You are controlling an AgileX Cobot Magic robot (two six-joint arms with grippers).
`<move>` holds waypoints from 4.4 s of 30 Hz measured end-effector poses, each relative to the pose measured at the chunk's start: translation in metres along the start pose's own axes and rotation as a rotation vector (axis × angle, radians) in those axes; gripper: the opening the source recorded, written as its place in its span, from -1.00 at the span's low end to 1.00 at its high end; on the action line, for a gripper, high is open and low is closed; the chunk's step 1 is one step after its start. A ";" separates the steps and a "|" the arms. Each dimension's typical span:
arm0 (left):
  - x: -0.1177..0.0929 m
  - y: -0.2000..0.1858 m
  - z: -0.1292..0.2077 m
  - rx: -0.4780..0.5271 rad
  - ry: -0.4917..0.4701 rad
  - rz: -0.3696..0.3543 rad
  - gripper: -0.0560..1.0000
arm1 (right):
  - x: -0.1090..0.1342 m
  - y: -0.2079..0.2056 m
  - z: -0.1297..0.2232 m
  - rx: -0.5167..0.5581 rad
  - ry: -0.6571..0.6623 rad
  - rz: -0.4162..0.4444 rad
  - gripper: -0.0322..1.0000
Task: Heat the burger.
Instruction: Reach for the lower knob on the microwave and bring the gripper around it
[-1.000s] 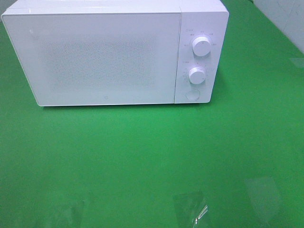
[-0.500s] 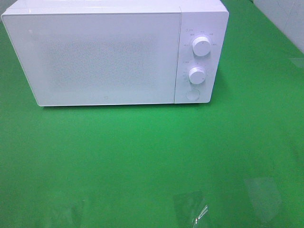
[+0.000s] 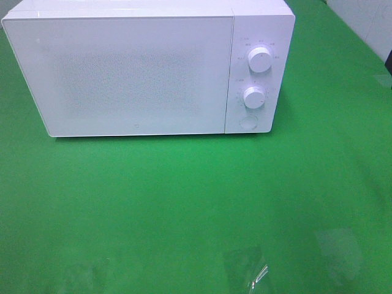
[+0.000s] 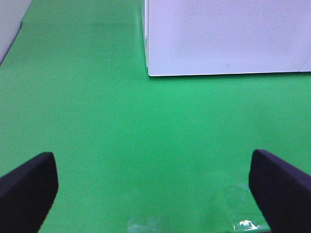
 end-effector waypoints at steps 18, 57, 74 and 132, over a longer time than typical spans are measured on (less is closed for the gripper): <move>0.000 0.000 0.000 0.000 0.000 0.000 0.98 | 0.049 0.032 0.032 -0.056 -0.155 0.021 0.54; 0.000 0.000 0.000 0.000 0.000 0.000 0.98 | 0.139 0.089 0.100 0.046 -0.097 0.076 0.54; 0.000 0.000 0.000 -0.001 0.000 0.000 0.98 | 0.148 0.129 0.118 0.034 -0.110 0.082 0.54; 0.000 0.000 0.000 -0.001 0.000 0.000 0.98 | 0.158 0.149 0.126 0.014 -0.084 0.043 -0.11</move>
Point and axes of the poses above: a point on each arm's last joint axis where the gripper is mounted, y pointing out along that axis toward the gripper, x along the wrist's bending axis when the last joint is at zero, z = x × y, the point moved 6 cm from there along y, pointing out along that axis toward the gripper, and after that the axes turned 3 degrees about -y, right-handed, at the moved point
